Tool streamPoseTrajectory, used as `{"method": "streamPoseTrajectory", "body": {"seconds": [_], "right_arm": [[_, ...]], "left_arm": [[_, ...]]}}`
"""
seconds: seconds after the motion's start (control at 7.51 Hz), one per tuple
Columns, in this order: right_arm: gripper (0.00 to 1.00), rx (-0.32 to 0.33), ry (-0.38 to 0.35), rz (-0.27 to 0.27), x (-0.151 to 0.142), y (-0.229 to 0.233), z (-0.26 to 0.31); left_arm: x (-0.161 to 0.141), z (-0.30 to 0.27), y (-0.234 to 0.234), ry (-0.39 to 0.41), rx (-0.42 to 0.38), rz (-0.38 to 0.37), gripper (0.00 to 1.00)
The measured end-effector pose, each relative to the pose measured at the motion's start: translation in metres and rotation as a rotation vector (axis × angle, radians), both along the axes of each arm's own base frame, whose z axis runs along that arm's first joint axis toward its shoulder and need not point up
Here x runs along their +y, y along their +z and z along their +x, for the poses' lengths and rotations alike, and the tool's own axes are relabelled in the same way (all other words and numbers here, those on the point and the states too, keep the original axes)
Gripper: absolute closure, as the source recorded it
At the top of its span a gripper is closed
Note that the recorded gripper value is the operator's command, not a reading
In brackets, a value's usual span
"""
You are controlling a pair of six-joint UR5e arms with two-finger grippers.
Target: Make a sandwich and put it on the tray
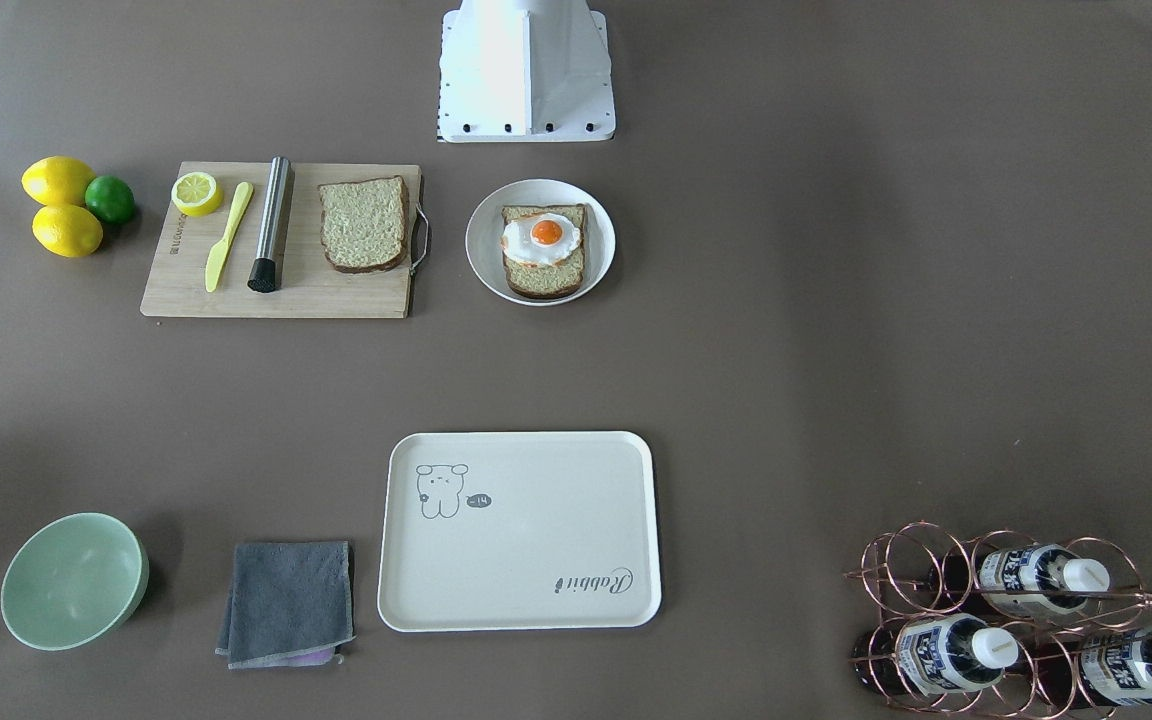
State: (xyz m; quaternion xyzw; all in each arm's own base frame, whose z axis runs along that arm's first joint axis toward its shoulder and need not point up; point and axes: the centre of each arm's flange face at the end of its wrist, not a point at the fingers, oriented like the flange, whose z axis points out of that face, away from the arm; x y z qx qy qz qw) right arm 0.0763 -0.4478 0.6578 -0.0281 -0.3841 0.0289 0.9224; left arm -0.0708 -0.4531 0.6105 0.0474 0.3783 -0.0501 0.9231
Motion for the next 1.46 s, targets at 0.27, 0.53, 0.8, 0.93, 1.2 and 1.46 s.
{"method": "streamPoseTrajectory", "body": {"seconds": [0.27,0.53,0.8,0.93,1.2,1.46], "right_arm": [[0.00,0.000,0.000,0.002,-0.0003,-0.0009,0.0000],[0.00,0.000,-0.001,0.003,-0.0004,-0.0009,0.0000],[0.00,0.000,-0.001,0.005,-0.0010,-0.0017,0.0000],[0.00,-0.001,-0.001,0.005,-0.0010,-0.0017,0.0000],[0.00,-0.003,-0.001,0.002,0.0006,-0.0002,-0.0002],[0.00,-0.005,-0.001,0.000,0.0014,0.0002,-0.0004]], "left_arm": [[0.0004,0.0002,0.0029,0.001,0.000,-0.005,0.02],[0.0003,0.0003,0.0043,0.001,0.001,-0.008,0.02],[-0.0007,0.0003,0.0039,0.001,0.000,-0.007,0.02],[-0.0012,0.0002,0.0034,0.000,-0.001,-0.006,0.02],[-0.0025,0.0002,0.0016,0.000,0.000,-0.003,0.02],[-0.0029,0.0002,0.0014,0.000,0.000,-0.003,0.02]]}}
